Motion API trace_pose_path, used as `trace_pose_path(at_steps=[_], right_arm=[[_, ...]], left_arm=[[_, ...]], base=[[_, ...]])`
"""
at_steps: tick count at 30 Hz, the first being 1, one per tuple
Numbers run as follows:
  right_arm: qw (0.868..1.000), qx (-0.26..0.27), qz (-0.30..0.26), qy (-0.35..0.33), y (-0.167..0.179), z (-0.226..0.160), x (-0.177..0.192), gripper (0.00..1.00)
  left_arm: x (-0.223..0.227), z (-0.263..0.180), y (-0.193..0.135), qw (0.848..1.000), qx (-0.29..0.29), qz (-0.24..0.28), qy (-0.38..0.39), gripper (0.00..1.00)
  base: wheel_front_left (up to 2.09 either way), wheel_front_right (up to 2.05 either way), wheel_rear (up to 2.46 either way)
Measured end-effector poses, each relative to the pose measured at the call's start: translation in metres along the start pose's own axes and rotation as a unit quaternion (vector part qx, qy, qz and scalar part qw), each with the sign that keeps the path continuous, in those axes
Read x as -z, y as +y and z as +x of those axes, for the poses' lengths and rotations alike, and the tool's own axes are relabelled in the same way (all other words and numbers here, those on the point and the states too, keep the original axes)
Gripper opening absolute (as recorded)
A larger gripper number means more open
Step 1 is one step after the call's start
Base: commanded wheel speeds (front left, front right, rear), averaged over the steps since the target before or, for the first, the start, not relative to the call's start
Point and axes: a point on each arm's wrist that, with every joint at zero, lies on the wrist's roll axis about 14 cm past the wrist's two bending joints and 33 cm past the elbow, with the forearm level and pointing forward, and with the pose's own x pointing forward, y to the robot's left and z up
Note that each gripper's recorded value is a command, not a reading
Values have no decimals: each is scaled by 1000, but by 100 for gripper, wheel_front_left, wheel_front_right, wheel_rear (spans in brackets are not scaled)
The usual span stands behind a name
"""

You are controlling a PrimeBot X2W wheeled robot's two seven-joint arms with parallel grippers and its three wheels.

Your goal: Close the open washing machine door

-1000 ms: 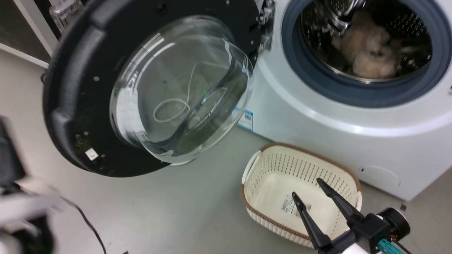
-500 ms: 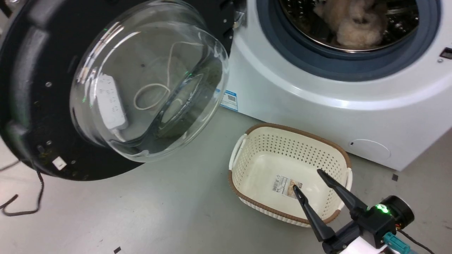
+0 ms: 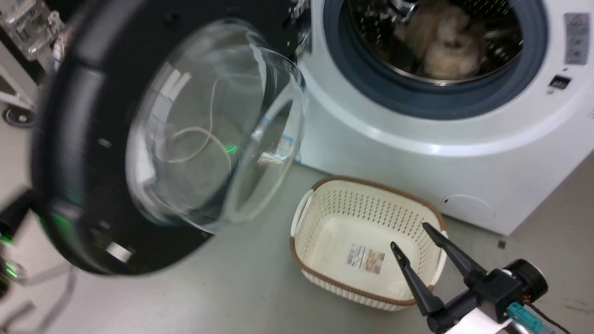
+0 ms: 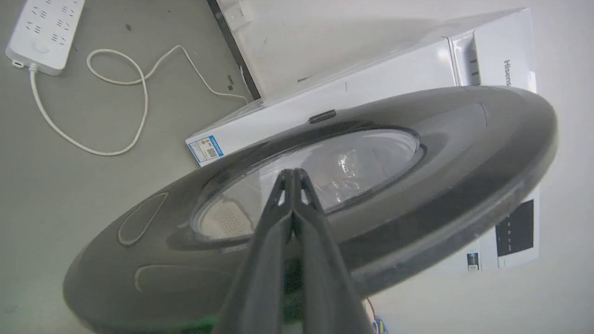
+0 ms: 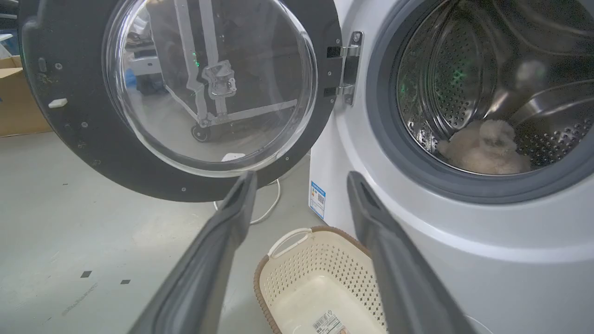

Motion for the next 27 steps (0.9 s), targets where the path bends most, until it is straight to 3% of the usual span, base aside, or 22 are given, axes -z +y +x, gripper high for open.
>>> trace_pose_path(at_steps=[6,11,15,16,19,21,22,23,27], right_arm=[[999,38,-11,-20,-16,-8,-19,100],[997,66,-21,-30,-28,-18,-30,100],[995,96,-26,-32,-42,-31,-34,100],[991,127,-34,-34,-55,-47,-38,100],[988,145,-38,-33,-63,-56,-39,100],[983,176,-44,-28,-79,-73,-39,100],[983,176,-44,-28,-79,-73,-39,100],[979,199,-47,-24,-90,-86,-38,100],[971,231,-53,-16,-107,-104,-36,100]], left_arm=[[70,-14,-12,994,49,-5,101,0],[141,-22,-44,975,107,-21,192,0],[192,-28,-64,956,141,-45,254,0],[237,-29,-80,935,162,-70,308,0],[256,-26,-92,924,178,-96,325,0],[283,-16,-115,910,203,-144,331,0],[283,-16,-115,910,203,-144,331,0],[305,-10,-130,898,216,-163,346,0],[339,2,-156,882,237,-181,364,0]], base=[[0,0,0],[0,0,0],[0,0,0],[0,0,0],[0,0,0],[0,0,0],[0,0,0],[0,0,0],[0,0,0]])
